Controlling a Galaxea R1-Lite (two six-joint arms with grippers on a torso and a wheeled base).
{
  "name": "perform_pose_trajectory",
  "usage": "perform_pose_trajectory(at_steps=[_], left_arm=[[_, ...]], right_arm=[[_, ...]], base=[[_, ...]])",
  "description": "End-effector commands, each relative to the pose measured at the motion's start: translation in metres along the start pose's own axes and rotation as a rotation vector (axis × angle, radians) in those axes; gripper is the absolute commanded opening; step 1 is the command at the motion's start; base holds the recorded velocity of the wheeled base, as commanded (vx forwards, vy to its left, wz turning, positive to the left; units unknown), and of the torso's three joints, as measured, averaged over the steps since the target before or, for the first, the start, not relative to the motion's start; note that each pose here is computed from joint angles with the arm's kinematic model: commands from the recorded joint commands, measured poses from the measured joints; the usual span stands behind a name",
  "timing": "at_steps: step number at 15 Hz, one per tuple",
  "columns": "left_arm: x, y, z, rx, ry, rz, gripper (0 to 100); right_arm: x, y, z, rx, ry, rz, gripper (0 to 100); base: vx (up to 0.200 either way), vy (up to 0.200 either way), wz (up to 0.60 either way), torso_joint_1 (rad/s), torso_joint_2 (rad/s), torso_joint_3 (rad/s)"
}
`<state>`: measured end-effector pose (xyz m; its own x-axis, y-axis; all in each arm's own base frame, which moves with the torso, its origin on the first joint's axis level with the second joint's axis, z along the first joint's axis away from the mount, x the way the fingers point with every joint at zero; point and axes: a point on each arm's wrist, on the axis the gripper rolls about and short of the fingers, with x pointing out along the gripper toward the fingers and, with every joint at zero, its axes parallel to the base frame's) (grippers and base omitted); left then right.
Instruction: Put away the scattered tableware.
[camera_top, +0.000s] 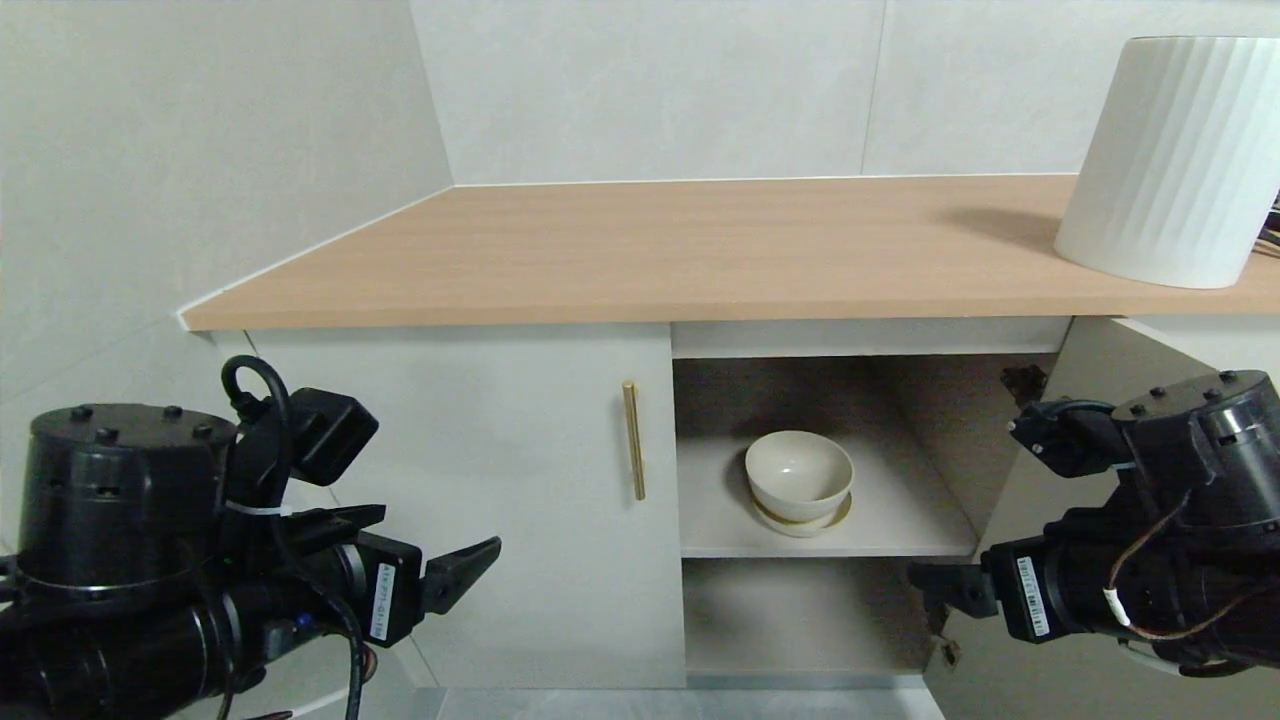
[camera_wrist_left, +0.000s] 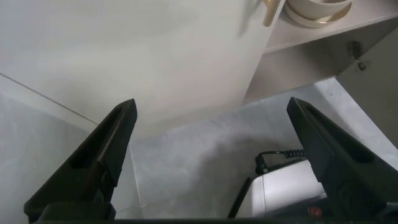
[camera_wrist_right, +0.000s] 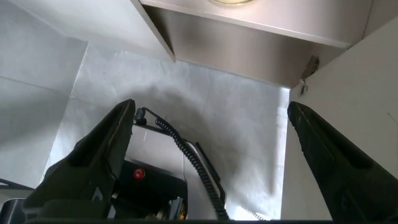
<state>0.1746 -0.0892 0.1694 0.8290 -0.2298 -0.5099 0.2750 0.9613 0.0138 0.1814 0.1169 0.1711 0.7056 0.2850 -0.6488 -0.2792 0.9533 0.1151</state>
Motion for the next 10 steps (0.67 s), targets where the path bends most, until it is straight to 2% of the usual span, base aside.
perform_pose_trajectory(at_steps=[1, 10], left_arm=[[0.0018, -0.0005, -0.0011, 0.002, 0.009, -0.001, 100], [0.0001, -0.0004, 0.0007, 0.000, -0.002, 0.000, 100]], right_arm=[[0.0015, 0.0001, -0.0010, -0.002, 0.007, -0.001, 100], [0.0016, 0.0003, -0.0016, -0.005, 0.010, -0.003, 100]], base=[[-0.200, 0.000, 0.00, 0.012, 0.00, 0.002], [-0.200, 0.000, 0.00, 0.001, 0.00, 0.001]])
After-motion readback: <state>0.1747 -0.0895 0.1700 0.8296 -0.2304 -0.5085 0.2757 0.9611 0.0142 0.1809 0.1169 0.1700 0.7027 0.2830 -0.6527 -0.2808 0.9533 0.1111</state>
